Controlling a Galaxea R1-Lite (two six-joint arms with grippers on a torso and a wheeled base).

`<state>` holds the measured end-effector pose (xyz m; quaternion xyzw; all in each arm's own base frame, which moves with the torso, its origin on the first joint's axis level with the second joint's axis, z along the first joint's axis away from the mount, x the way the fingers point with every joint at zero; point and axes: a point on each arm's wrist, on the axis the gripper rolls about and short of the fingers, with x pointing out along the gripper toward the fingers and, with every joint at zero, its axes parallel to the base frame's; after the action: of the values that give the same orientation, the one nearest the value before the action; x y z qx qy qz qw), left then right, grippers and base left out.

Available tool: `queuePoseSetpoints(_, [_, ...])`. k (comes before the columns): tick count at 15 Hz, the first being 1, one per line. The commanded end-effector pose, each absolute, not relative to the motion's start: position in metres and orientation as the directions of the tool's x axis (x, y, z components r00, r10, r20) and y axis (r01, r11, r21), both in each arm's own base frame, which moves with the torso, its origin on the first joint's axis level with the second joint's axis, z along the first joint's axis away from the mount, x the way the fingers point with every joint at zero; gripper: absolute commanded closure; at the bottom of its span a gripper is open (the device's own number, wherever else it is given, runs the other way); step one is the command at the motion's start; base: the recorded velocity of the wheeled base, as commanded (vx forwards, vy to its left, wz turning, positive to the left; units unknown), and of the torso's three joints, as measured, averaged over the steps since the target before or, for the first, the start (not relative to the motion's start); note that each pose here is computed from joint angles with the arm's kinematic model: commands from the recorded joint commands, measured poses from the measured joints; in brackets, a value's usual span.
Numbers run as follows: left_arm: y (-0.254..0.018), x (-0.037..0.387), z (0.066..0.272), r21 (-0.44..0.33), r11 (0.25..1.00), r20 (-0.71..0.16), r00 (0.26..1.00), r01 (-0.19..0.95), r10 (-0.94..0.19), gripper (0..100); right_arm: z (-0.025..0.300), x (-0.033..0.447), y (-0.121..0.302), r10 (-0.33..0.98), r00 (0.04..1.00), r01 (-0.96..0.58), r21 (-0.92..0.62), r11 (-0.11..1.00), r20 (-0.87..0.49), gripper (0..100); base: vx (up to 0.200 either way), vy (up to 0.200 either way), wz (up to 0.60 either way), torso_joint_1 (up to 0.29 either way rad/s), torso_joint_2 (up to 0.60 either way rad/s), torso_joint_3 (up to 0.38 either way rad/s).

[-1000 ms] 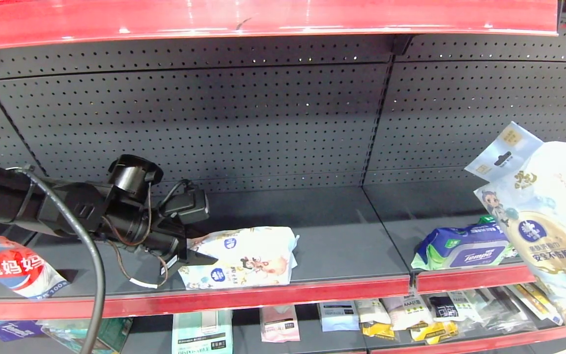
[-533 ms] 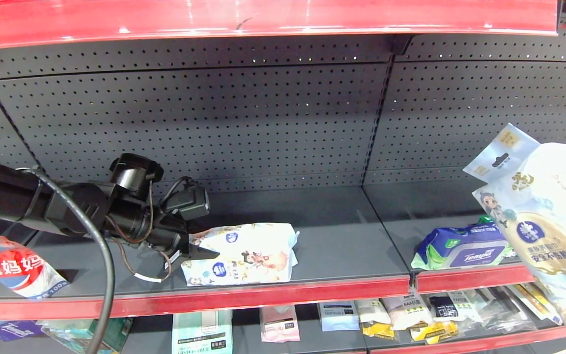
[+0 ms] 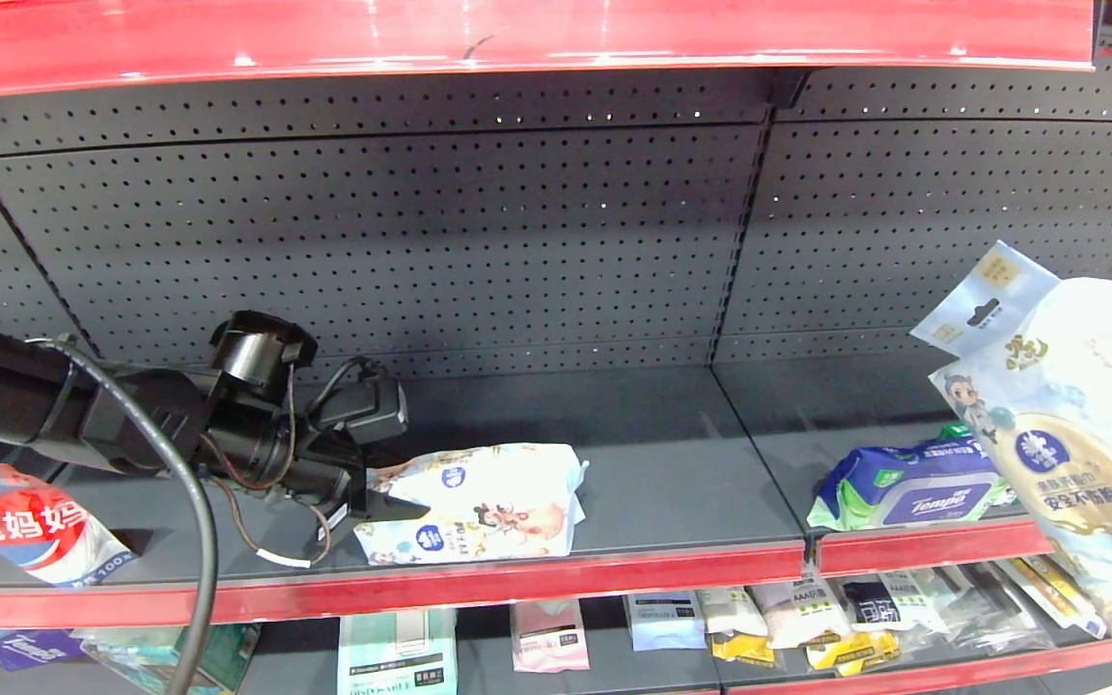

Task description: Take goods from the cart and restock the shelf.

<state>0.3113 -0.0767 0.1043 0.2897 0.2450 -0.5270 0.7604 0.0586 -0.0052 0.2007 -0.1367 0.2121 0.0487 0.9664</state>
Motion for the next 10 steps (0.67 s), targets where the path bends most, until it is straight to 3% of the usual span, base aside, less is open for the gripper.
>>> queuePoseSetpoints(1, [-0.0756, 0.3105, 0.1029, 0.174, 0.28, -0.682, 0.32, 0.944, -0.658, 100, 0.2009, 0.0606, -0.0054, 0.036, 0.903, -0.154, -0.243, 0.958, -0.428, 100, 0.0, 0.0, 0.0, 0.0, 0.0, 0.0])
queuePoseSetpoints(10, [-0.0761, 0.3118, 0.1036, 0.193, 0.295, -0.697, 0.342, 0.936, -0.63, 100, 0.2021, 0.0606, -0.0054, 0.036, 0.904, -0.153, -0.244, 0.958, -0.425, 100, 0.0, 0.0, 0.0, 0.0, 0.0, 0.0])
